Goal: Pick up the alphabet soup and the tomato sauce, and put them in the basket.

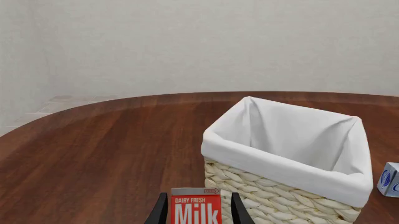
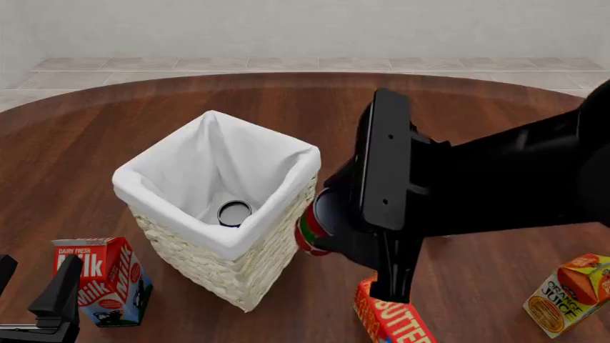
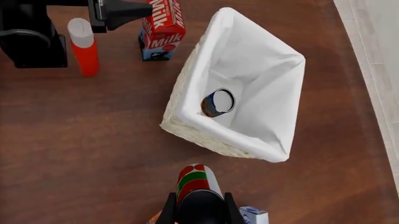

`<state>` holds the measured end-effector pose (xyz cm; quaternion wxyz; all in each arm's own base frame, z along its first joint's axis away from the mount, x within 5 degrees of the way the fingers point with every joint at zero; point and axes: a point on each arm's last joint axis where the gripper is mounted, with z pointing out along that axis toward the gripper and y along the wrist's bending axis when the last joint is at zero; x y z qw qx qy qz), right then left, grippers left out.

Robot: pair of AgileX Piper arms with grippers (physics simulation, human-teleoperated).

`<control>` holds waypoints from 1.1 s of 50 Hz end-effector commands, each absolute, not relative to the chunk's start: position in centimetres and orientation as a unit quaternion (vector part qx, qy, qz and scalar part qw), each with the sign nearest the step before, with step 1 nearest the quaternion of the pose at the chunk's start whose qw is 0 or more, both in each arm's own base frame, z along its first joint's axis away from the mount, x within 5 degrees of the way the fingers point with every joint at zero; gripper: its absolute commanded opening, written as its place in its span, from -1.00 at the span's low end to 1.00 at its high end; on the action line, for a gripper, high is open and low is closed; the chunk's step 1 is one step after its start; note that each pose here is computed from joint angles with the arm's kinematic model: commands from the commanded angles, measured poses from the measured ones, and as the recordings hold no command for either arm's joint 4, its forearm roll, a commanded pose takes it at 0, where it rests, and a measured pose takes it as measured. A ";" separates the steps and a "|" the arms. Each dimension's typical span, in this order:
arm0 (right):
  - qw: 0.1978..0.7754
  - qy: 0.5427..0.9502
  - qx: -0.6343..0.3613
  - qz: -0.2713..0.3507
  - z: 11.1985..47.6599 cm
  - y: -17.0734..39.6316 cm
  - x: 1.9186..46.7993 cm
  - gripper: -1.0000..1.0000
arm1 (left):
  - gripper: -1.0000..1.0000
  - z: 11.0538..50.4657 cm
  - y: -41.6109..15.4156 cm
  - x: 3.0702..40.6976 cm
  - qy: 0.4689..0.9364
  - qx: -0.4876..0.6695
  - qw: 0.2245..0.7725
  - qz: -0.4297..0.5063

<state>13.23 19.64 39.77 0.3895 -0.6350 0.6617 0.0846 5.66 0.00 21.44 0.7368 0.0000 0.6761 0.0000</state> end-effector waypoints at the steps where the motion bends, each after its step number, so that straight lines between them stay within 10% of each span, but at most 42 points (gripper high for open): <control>1: 0.412 0.656 -0.626 0.088 41.1 19.6 13.4 -1.00 | 1.00 21.4 0.0 5.7 0.676 0.000 0.737 0.000; 55: 0.487 0.654 -0.574 0.080 43.1 22.0 18.0 -1.00 | 1.00 21.4 0.0 5.7 0.676 0.000 0.737 0.000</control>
